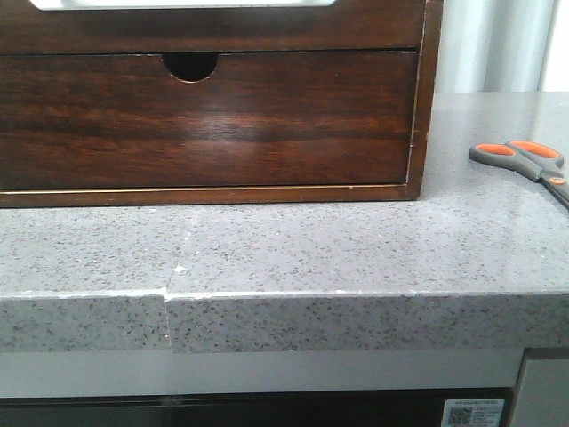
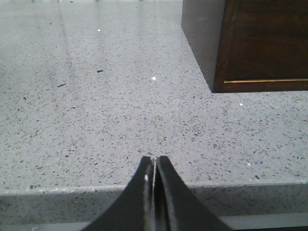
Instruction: Put scissors in drawer with both arms
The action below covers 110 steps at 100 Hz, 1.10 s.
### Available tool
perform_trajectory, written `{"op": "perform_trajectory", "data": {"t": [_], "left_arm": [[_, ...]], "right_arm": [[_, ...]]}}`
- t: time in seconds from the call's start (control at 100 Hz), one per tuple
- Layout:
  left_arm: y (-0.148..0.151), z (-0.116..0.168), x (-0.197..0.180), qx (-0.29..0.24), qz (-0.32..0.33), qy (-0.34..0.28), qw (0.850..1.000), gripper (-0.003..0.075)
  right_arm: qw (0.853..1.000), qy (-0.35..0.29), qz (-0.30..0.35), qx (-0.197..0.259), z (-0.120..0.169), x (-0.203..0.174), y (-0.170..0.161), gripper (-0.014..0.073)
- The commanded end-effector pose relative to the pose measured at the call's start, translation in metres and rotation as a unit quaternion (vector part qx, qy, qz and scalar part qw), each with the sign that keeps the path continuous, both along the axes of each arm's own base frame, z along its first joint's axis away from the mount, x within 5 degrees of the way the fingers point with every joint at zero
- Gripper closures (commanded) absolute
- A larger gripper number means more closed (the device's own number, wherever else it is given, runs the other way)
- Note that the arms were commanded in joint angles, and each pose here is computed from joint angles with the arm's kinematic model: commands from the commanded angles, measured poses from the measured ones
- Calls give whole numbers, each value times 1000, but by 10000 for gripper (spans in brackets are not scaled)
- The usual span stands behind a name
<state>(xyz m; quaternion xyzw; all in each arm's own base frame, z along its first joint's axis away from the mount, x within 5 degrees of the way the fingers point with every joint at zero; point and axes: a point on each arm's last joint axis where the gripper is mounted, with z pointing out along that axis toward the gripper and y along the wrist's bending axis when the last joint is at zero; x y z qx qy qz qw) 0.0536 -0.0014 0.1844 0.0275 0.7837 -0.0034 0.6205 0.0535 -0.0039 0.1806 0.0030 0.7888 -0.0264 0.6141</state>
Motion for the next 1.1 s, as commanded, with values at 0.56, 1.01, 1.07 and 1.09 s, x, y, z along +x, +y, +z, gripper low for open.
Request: {"op": "perform_trajectory", "data": {"t": [0.56, 1.01, 1.07, 1.09], "left_arm": [[0, 0, 0, -3, -3, -38, 999, 742], [1, 1, 0, 24, -1, -40, 999, 742], [1, 1, 0, 30, 0, -41, 999, 742], [1, 1, 0, 31, 0, -41, 999, 742]], "right_arm": [[1000, -3, -2, 1, -8, 0, 0, 656], [1000, -3, -2, 1, -8, 0, 0, 656], [1000, -3, -2, 1, -8, 0, 0, 656], [1000, -3, -2, 1, -8, 0, 0, 656]]}}
